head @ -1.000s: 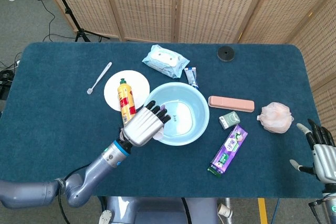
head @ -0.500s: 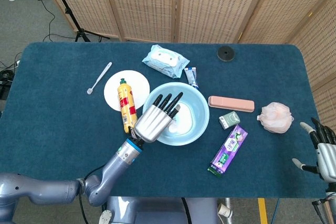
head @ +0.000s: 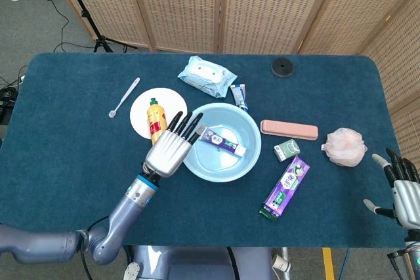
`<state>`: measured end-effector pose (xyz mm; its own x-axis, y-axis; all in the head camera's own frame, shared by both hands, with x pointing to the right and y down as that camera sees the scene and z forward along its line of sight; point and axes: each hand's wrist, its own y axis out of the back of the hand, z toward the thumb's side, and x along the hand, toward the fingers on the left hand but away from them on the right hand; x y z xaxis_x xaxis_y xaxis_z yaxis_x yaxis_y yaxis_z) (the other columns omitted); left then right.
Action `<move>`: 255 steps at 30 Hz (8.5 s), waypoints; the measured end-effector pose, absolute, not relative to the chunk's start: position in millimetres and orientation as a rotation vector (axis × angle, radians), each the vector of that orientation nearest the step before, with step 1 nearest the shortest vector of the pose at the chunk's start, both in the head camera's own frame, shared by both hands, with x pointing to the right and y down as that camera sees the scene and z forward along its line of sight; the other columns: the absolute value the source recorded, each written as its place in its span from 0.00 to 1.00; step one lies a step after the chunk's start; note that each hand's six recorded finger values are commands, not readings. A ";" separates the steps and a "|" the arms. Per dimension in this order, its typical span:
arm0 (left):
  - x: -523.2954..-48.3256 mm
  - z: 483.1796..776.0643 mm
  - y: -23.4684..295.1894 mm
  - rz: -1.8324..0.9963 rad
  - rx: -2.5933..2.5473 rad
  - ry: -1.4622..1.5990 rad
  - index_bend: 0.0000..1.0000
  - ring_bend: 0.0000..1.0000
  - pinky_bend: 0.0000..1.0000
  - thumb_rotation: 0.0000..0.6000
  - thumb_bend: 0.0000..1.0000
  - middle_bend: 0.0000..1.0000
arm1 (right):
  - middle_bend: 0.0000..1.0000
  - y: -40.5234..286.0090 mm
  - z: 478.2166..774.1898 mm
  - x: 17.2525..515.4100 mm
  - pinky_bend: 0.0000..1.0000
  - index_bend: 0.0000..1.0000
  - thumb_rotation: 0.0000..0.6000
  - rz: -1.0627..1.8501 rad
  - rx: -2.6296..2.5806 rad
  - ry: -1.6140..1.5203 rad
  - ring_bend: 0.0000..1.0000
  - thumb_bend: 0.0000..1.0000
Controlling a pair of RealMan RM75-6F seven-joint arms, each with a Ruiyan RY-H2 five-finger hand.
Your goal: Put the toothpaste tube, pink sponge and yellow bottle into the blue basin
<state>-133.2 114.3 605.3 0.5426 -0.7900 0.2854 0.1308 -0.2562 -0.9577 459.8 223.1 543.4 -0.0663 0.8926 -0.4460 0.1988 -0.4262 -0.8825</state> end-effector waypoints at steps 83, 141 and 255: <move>-383.9 627.8 252.3 -1.429 -1.861 0.699 0.08 0.00 0.00 0.92 0.03 0.00 | 0.24 95.1 705.5 446.1 0.23 0.43 1.00 2.132 -1.492 -0.528 0.18 0.17; -374.0 604.4 255.6 -1.321 -1.932 0.713 0.08 0.00 0.00 0.93 0.05 0.00 | 0.46 112.0 627.3 107.7 0.47 0.67 1.00 1.440 -1.646 -0.459 0.45 0.22; -280.9 688.6 51.0 -1.281 -1.633 0.038 0.00 0.00 0.00 0.94 0.34 0.00 | 0.00 222.9 557.4 421.7 0.06 0.08 1.00 1.523 -1.679 -1.122 0.00 0.13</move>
